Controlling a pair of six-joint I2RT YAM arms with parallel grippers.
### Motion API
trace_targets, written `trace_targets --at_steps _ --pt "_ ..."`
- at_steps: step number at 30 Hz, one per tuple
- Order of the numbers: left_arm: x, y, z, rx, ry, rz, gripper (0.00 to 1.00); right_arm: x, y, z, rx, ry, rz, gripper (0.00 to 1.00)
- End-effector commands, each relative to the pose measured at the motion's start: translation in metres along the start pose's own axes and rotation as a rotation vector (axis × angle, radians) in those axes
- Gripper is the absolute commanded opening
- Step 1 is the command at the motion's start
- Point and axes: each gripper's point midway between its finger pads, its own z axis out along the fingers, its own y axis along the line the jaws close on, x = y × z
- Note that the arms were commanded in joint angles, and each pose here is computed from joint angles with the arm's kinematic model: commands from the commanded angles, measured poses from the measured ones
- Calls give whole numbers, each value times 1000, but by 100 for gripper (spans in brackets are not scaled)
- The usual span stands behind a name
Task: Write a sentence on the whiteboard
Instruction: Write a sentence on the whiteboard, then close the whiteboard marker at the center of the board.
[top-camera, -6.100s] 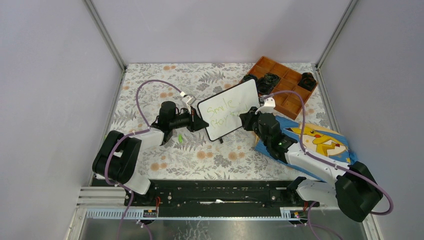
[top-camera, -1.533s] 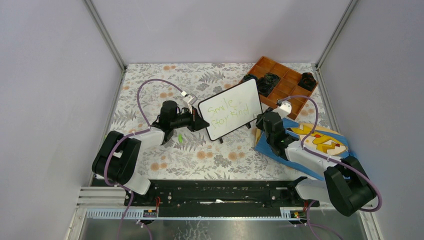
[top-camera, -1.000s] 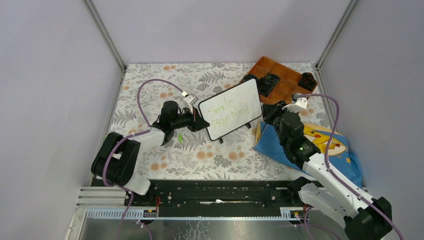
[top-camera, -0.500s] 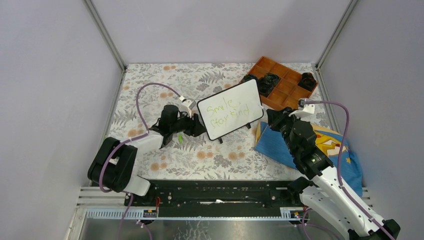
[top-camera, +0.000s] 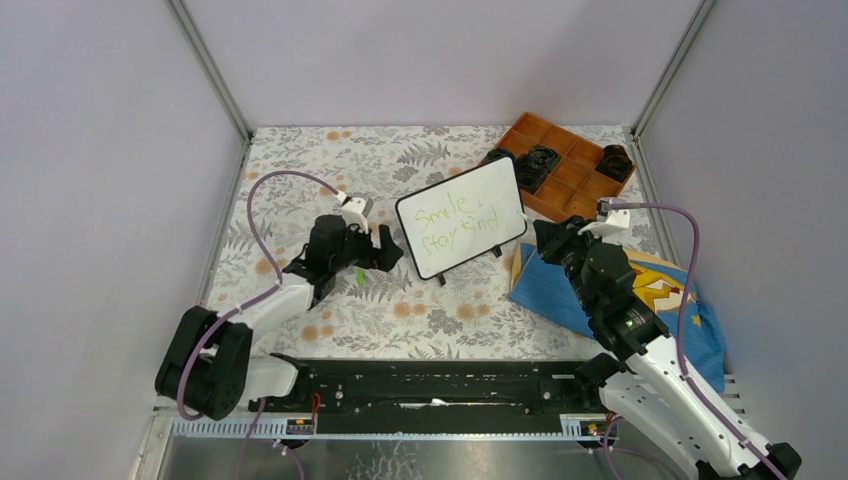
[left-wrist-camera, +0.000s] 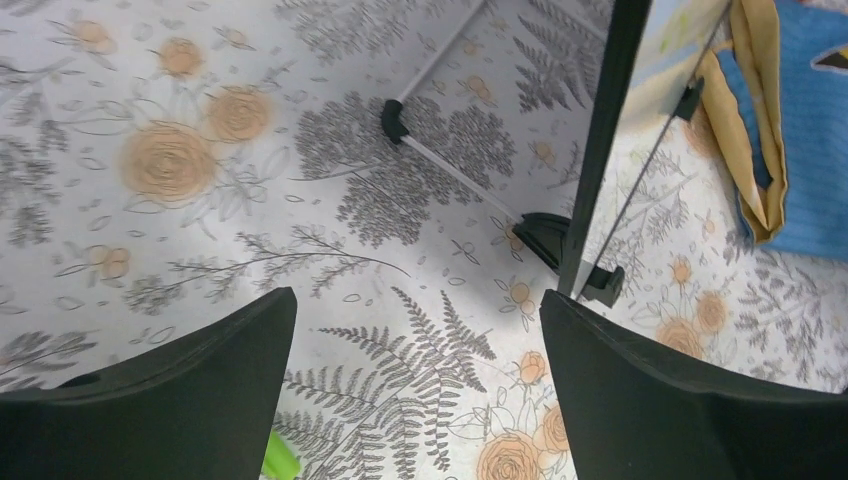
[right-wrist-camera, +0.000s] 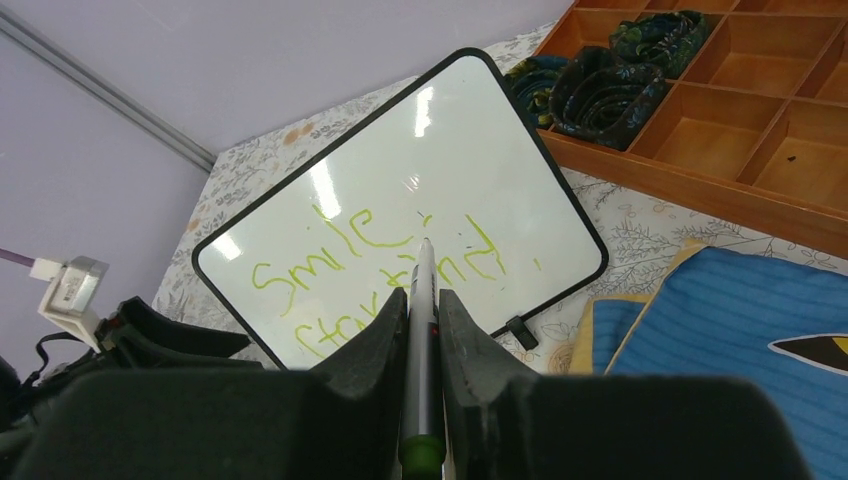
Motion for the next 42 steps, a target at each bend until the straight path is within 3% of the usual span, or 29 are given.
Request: trace_targets --at_steps 1,9,12,16,18,21,23,27,35,42 --pt "-18 23 -18 -170 -77 -14 99 -18 14 -6 -49 -32 -20 0" --pt "-57 65 -85 -538 -256 -110 99 -18 30 -9 -120 9 -36 0" --pt "-59 74 -105 -638 -292 -220 99 -15 43 -10 -187 39 -47 0" --pt "-64 64 -118 -624 -306 -299 99 -23 70 -17 -322 40 -65 0" --pt "-61 50 -115 -547 -264 -292 99 -23 80 -19 -362 65 -80 0" --pt "-37 37 -105 -482 -108 -296 99 -19 90 -23 -403 95 -96 0" --pt "-12 37 -98 -486 31 -311 99 -15 92 -26 -419 98 -94 0" --pt "18 37 -86 -500 185 -369 96 -5 85 -29 -415 99 -81 0" --pt "44 58 -69 -624 282 -437 96 -8 64 -32 -322 75 -91 0" --pt "51 66 -47 -640 376 -418 94 -8 58 -33 -297 73 -94 0"
